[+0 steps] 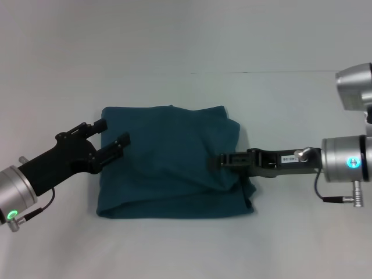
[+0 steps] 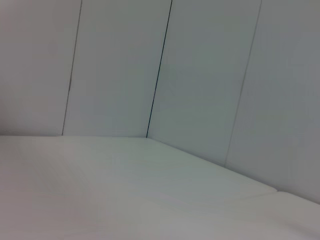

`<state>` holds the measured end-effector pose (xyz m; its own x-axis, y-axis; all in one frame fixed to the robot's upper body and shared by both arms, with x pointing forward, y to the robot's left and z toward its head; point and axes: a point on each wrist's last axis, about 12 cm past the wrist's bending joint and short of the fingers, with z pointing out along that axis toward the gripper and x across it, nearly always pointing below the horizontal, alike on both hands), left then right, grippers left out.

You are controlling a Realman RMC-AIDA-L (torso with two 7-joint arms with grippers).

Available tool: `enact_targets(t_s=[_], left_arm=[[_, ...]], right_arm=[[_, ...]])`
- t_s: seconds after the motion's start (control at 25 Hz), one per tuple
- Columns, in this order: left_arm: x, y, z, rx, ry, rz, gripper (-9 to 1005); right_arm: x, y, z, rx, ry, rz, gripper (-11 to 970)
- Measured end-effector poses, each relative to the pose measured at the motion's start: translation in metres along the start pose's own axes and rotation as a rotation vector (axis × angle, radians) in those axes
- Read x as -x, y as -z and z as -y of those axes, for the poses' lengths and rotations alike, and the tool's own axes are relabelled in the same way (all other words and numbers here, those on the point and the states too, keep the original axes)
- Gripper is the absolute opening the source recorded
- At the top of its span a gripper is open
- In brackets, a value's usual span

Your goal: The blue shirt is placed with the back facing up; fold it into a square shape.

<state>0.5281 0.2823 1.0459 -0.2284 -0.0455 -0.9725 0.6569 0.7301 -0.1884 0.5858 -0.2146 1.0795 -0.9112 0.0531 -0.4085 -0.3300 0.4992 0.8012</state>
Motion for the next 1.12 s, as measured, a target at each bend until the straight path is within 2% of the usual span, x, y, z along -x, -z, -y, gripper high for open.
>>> enact_targets(t_s=[0.44,0.6,0.88,1.12], left_arm=[[-0.001,0.000,0.001,-0.002,0.009,0.000,690],[-0.001,0.000,0.001,-0.004,0.011,0.001,690],[0.000,-0.002,0.001,-0.005,0.010,0.004,690],[0.002,-0.004,0.001,-0.008,0.007,0.006,690]], right_arm=[[0.001,0.036,0.015,-0.010,-0.042,0.062,866],[0.002,0.048,0.021,-0.033,-0.059,0.081,815],[0.000,0.045,0.023,-0.049,-0.063,0.073,771],[-0.003,0.036,0.022,-0.054,-0.073,0.044,772]])
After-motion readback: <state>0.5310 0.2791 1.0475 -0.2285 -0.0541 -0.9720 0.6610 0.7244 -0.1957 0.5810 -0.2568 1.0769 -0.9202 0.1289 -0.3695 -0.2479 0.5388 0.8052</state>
